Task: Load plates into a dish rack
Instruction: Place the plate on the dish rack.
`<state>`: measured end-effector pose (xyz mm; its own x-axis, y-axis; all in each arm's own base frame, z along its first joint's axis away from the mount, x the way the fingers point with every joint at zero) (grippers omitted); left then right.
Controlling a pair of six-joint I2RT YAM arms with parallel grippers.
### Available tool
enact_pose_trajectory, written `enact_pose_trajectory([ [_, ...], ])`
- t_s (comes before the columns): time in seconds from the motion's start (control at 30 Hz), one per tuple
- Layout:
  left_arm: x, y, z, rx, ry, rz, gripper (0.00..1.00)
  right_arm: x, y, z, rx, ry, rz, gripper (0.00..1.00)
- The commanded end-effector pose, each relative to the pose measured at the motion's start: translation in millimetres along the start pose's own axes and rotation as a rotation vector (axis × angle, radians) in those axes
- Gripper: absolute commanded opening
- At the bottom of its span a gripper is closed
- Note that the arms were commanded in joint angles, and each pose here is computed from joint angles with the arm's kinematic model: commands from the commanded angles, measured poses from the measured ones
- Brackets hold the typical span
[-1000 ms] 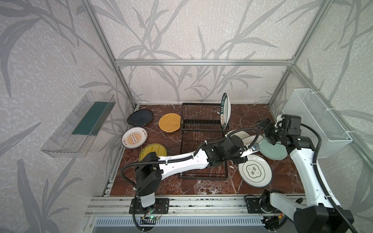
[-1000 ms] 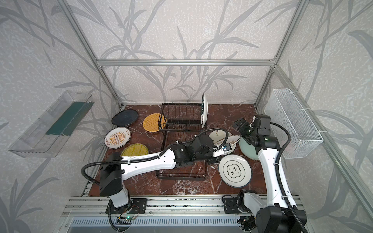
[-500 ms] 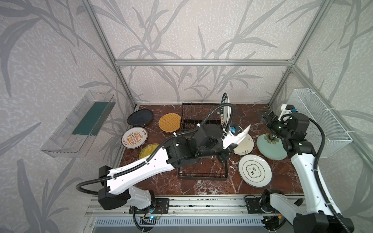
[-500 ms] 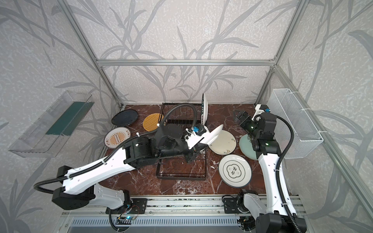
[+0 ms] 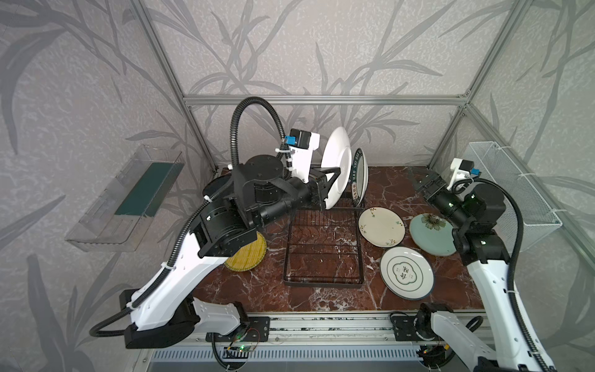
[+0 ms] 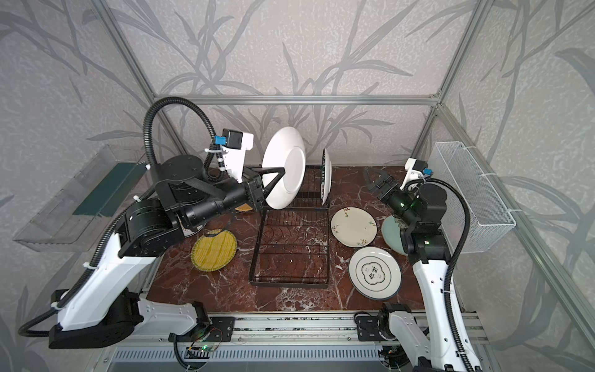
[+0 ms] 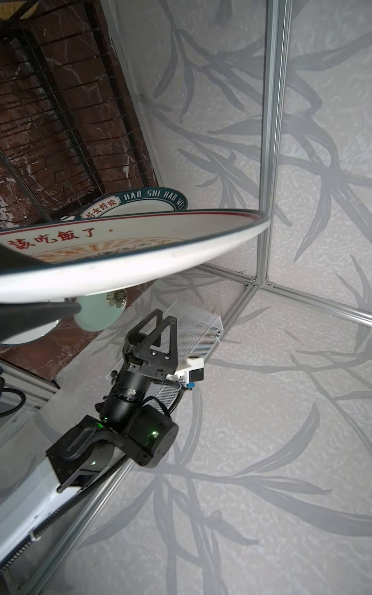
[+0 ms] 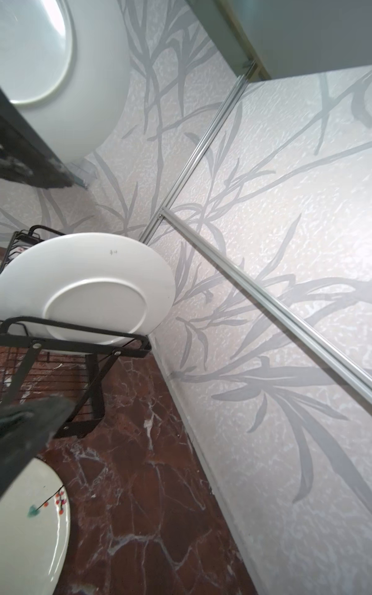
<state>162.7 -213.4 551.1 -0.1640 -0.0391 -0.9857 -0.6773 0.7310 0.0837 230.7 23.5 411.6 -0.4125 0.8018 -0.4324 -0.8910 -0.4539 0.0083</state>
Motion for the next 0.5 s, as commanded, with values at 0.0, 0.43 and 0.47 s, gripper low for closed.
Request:
enact_pose_trajectory([
  [0.0, -11, -20, 11, -0.1, 0.089, -0.038, 0.0, 4, 3, 16, -0.045, 0.072, 0.022, 0.99],
  [0.43, 10, -104, 41, -0.274, 0.14, 0.037, 0.0, 59, -2, 14, -0.173, 0.204, 0.247, 0.99],
  [0.47, 13, -111, 43, -0.275, 0.144, 0.045, 0.0, 61, 0, 15, -0.171, 0.217, 0.254, 0.99],
])
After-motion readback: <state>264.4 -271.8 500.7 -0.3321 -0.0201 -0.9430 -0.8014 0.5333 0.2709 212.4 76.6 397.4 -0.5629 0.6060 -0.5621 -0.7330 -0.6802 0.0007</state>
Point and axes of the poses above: each gripper's point midway between its finger pads, its own y axis back along the fingers, its own z axis along the line the jaws close on, x = y × z, the point moved 10 cm from there along y, back along the fingers, and after that the axes turned 15 degrees about -y, right-handed, at the moved point
